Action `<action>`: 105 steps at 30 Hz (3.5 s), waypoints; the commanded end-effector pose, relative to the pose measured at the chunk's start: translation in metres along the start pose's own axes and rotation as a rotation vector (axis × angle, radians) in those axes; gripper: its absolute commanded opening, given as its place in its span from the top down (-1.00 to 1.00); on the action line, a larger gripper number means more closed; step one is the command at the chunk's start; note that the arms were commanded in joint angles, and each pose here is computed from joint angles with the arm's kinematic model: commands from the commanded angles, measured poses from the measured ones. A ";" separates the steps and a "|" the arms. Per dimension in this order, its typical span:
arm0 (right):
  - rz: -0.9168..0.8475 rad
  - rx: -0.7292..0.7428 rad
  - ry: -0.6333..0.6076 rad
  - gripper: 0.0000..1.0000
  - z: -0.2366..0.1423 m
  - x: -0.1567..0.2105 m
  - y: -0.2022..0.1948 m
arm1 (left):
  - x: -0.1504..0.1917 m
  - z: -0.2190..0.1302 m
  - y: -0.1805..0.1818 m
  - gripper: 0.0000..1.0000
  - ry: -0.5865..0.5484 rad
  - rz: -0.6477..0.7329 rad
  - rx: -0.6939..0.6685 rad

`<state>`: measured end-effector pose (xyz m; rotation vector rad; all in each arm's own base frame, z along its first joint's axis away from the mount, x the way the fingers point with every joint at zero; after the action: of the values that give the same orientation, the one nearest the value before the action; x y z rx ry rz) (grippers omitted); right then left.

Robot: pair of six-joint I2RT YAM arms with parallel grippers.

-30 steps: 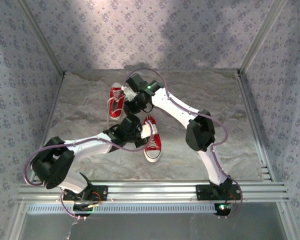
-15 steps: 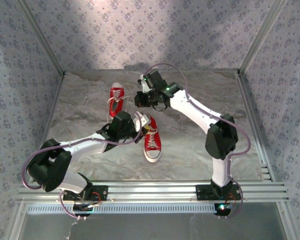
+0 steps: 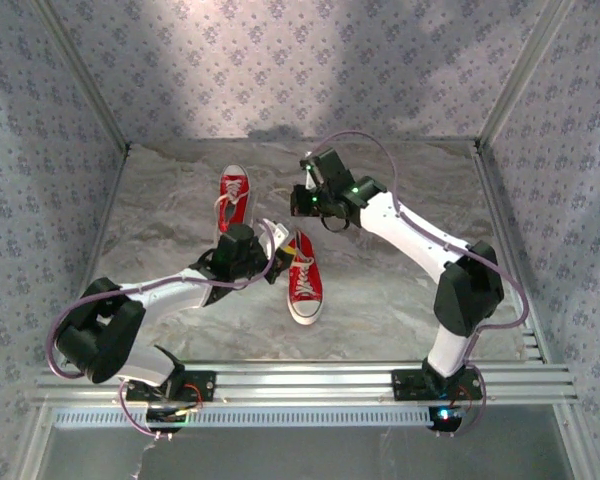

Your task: Tie the shoes

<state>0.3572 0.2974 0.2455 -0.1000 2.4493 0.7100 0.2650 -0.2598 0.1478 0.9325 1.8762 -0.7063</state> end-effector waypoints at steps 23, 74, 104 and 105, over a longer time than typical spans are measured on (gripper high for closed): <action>0.075 0.593 0.049 1.00 0.026 0.048 -0.143 | -0.004 -0.002 0.005 1.00 -0.093 -0.083 0.044; -0.668 -0.177 -0.411 0.93 -0.056 0.145 -0.004 | -0.007 0.014 0.040 1.00 -0.106 -0.440 0.085; -0.371 0.040 -0.327 -0.08 -0.061 0.116 -0.046 | -0.008 0.010 0.035 1.00 -0.112 -0.374 0.116; -0.318 0.068 -0.297 -0.04 -0.058 0.113 -0.055 | -0.008 0.009 0.033 1.00 -0.112 -0.360 0.125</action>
<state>0.2355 0.2571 0.2263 -0.5227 1.8901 0.5469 0.2977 -0.2468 0.1319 0.5490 2.0243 -1.0688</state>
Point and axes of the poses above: each hand's point on the last joint's axis, 136 mm out from that joint toward the fingers, its own z axis out along the fingers, its own y axis along the line the jaws close on, x = y × z, the point moved 4 cm from there along -z, back along the fingers, and after that the axes turned 4 degrees about z, right-handed, at the moved point
